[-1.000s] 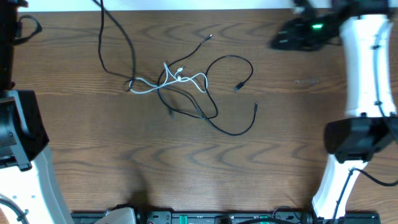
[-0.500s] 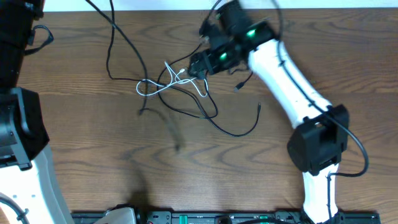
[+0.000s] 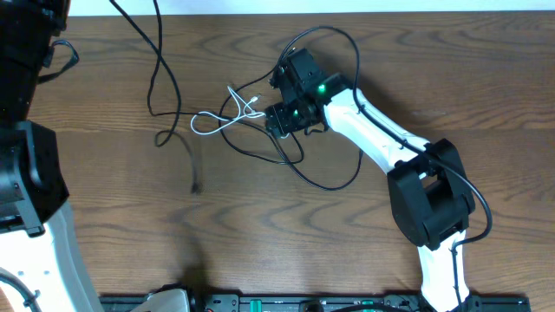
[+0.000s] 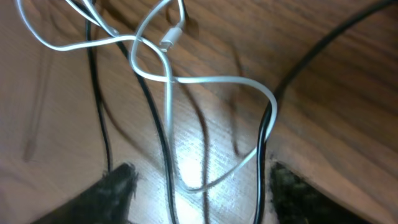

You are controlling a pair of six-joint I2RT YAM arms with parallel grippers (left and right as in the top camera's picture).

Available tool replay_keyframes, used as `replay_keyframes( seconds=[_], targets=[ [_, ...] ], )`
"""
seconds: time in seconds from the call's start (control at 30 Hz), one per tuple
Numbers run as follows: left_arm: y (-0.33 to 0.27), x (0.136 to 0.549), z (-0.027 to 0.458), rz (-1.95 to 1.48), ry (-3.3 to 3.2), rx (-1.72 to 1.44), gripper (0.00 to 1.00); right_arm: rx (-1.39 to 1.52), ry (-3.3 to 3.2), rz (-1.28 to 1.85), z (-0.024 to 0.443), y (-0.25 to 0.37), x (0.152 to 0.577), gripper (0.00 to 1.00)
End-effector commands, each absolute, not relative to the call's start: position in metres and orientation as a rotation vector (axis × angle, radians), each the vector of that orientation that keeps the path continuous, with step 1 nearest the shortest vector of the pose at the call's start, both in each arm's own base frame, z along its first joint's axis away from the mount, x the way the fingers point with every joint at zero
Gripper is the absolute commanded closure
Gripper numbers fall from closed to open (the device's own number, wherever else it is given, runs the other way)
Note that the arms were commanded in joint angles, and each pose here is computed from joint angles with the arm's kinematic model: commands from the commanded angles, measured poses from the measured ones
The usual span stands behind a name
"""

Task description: Untangle cables

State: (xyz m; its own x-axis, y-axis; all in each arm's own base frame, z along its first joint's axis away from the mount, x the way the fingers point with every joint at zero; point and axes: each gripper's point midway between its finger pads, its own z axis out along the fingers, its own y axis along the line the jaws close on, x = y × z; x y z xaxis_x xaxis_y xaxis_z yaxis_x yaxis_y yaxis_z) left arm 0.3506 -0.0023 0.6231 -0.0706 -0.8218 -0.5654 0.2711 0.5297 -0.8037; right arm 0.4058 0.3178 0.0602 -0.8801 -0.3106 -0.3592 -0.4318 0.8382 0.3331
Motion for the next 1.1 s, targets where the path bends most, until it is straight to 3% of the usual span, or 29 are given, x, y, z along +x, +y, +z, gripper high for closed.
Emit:
replay_keyframes(
  seconds=[0.0, 0.17, 0.23, 0.27, 0.37, 0.43, 0.53, 0.6, 0.73, 0.83, 1.07],
  targets=[
    [-0.007, 0.344, 0.63, -0.972, 1.349, -0.489, 0.93, -0.584, 2.746, 0.608, 0.043, 0.321, 0.394, 0.45],
    [-0.007, 0.344, 0.63, -0.972, 1.35, -0.49, 0.92, -0.626, 2.73, 0.626, 0.038, 0.334, 0.385, 0.47],
    [-0.007, 0.344, 0.63, -0.972, 1.35, -0.49, 0.93, -0.646, 2.711, 0.629, 0.039, 0.341, 0.383, 0.43],
    [-0.007, 0.344, 0.63, -0.972, 1.35, -0.49, 0.93, -0.647, 2.704, 0.61, 0.039, 0.342, 0.384, 0.47],
    [-0.007, 0.344, 0.629, -0.972, 1.352, -0.492, 0.93, -0.632, 2.69, 0.499, 0.036, 0.336, 0.39, 0.75],
    [-0.007, 0.344, 0.628, -0.972, 1.355, -0.495, 0.92, -0.589, 2.691, 0.429, 0.034, 0.33, 0.395, 0.82],
    [-0.006, 0.345, 0.626, -0.972, 1.362, -0.5, 0.93, -0.566, 2.688, 0.376, 0.032, 0.324, 0.4, 0.8],
    [-0.006, 0.345, 0.626, -0.972, 1.362, -0.5, 0.93, -0.561, 2.687, 0.359, 0.031, 0.322, 0.401, 0.99],
    [-0.006, 0.345, 0.626, -0.972, 1.365, -0.502, 0.93, -0.545, 2.692, 0.331, 0.033, 0.316, 0.403, 0.99],
    [-0.006, 0.345, 0.626, -0.956, 1.367, -0.489, 0.93, -0.373, 2.72, 0.299, 0.049, 0.296, 0.412, 0.99],
    [-0.006, 0.346, 0.622, -0.954, 1.379, -0.497, 0.93, -0.047, 2.633, 0.134, 0.141, 0.202, 0.442, 0.99]
  ],
)
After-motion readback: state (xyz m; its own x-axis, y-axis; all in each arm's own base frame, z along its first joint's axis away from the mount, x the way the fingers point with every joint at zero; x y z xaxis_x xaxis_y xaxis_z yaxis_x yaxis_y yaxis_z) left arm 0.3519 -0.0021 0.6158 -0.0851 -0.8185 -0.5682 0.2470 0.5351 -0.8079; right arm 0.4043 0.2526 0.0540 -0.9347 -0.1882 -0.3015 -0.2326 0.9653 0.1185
